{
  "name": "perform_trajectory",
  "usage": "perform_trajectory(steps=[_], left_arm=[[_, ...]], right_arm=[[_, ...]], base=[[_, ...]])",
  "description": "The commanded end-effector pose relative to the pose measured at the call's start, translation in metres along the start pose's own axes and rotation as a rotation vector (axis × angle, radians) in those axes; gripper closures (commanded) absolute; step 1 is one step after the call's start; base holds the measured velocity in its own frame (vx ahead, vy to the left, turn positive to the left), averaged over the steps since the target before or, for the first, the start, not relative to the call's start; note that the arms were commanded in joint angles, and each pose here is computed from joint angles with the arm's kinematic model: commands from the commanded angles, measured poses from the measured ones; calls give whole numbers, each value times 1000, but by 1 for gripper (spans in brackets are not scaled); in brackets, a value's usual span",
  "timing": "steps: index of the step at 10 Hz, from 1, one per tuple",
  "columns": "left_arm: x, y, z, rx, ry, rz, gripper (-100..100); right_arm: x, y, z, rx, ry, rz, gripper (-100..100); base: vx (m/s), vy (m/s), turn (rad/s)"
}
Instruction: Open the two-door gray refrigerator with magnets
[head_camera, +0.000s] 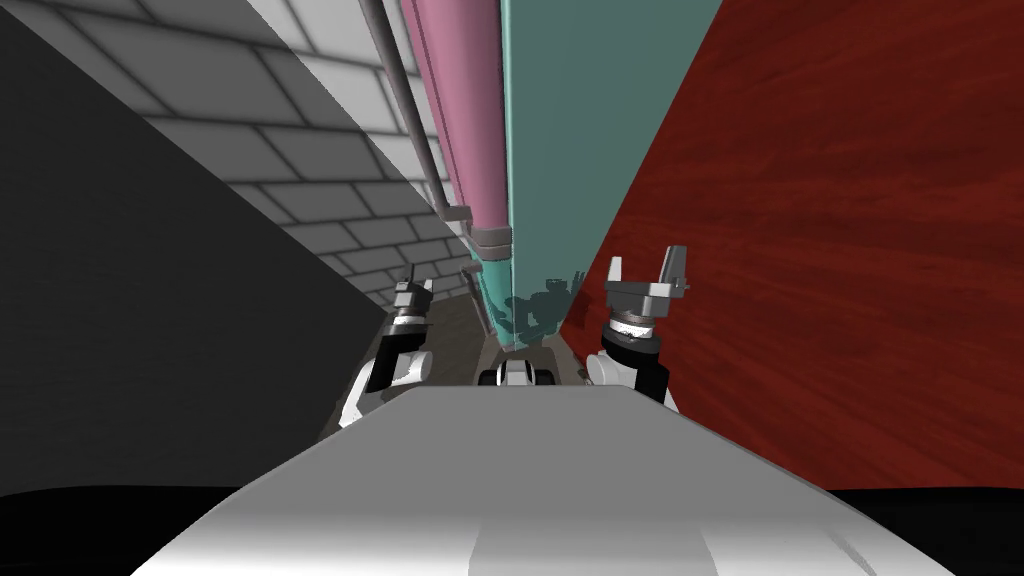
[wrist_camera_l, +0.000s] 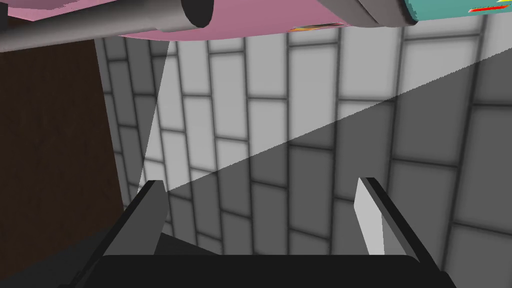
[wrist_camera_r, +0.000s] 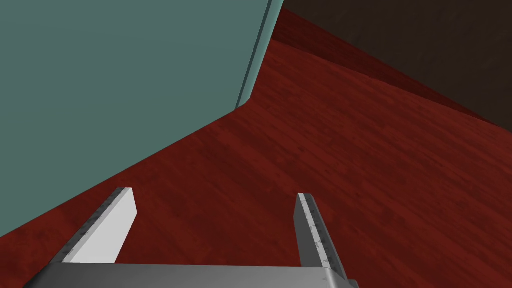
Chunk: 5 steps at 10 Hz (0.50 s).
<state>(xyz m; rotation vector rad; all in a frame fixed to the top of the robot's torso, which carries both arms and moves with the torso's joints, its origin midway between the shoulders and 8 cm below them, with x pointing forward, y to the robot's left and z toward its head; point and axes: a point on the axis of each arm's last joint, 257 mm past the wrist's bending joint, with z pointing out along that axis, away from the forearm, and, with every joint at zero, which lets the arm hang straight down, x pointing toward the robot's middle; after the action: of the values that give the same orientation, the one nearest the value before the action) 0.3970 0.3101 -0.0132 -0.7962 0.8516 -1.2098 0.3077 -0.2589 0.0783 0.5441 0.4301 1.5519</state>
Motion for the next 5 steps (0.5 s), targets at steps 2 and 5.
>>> perform_trajectory(steps=[2, 5], left_arm=[[-13, 23, 1, -81, -29, -12, -100], [-22, 40, 1, -142, -46, -19, -100]], right_arm=[[0, 0, 0, 0, 0, 0, 0], [0, 0, 0, 0, 0, 0, 0]], base=[[132, -173, 69], [137, -154, 67]])
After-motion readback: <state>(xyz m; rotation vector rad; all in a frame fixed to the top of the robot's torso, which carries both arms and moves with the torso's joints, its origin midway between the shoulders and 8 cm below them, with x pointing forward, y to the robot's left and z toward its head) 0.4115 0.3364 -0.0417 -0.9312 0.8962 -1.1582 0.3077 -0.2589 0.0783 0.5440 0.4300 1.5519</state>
